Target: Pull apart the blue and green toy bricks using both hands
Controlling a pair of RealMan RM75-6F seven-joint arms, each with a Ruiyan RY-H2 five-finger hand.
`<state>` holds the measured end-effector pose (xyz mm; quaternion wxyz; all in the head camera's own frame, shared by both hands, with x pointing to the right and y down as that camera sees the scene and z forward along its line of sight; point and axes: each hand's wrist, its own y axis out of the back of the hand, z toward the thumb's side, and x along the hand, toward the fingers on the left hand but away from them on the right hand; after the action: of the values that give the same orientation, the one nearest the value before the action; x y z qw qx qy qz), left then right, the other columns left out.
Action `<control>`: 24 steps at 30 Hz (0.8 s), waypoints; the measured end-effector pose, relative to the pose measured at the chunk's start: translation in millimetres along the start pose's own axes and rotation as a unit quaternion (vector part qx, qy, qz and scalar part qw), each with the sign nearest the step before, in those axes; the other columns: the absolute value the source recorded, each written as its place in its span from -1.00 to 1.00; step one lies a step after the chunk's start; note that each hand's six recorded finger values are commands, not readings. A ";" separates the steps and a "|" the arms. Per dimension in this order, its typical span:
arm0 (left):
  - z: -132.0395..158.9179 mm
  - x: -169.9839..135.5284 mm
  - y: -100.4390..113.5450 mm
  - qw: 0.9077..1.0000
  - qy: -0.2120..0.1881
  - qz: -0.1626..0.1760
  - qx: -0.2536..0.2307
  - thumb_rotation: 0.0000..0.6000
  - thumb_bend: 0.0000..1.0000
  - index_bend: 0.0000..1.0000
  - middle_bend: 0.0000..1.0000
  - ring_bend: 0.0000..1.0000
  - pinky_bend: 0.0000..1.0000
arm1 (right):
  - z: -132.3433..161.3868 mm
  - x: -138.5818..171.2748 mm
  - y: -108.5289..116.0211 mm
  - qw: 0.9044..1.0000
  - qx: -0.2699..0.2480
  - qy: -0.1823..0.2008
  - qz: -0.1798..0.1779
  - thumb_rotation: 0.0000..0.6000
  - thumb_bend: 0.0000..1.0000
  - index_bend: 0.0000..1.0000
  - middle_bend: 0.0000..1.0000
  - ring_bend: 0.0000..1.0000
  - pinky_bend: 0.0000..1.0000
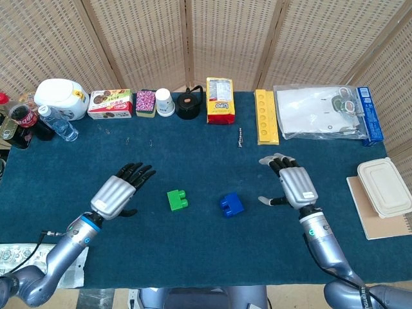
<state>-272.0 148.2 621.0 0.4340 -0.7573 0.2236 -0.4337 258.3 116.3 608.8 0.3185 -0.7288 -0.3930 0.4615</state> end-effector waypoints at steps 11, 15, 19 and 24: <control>-62.2 -91.6 19.5 0.993 0.108 0.043 -0.018 1.00 -0.85 -0.87 -0.85 -1.00 -0.76 | -46.8 22.4 13.6 0.993 0.099 -0.039 -0.057 0.68 -0.69 -0.44 -0.46 -0.60 -0.70; -80.8 -124.3 21.9 0.987 0.151 0.059 -0.019 1.00 -0.84 -0.87 -0.85 -1.00 -0.76 | -60.1 37.4 14.1 0.990 0.117 -0.059 -0.050 0.68 -0.69 -0.44 -0.45 -0.60 -0.70; -100.5 -166.1 24.3 0.975 0.205 0.078 -0.020 1.00 -0.85 -0.87 -0.85 -1.00 -0.76 | -75.1 60.0 17.1 0.987 0.123 -0.085 -0.052 0.67 -0.69 -0.44 -0.45 -0.62 -0.71; -112.6 -203.0 23.3 0.963 0.250 0.098 -0.031 1.00 -0.84 -0.86 -0.85 -1.00 -0.76 | -86.9 83.2 20.7 0.985 0.123 -0.108 -0.060 0.67 -0.69 -0.40 -0.45 -0.63 -0.72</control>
<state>-473.2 229.0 535.0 0.3805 -0.6126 0.4113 -0.5575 366.2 169.5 588.9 0.3889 -0.6051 -0.4081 0.5622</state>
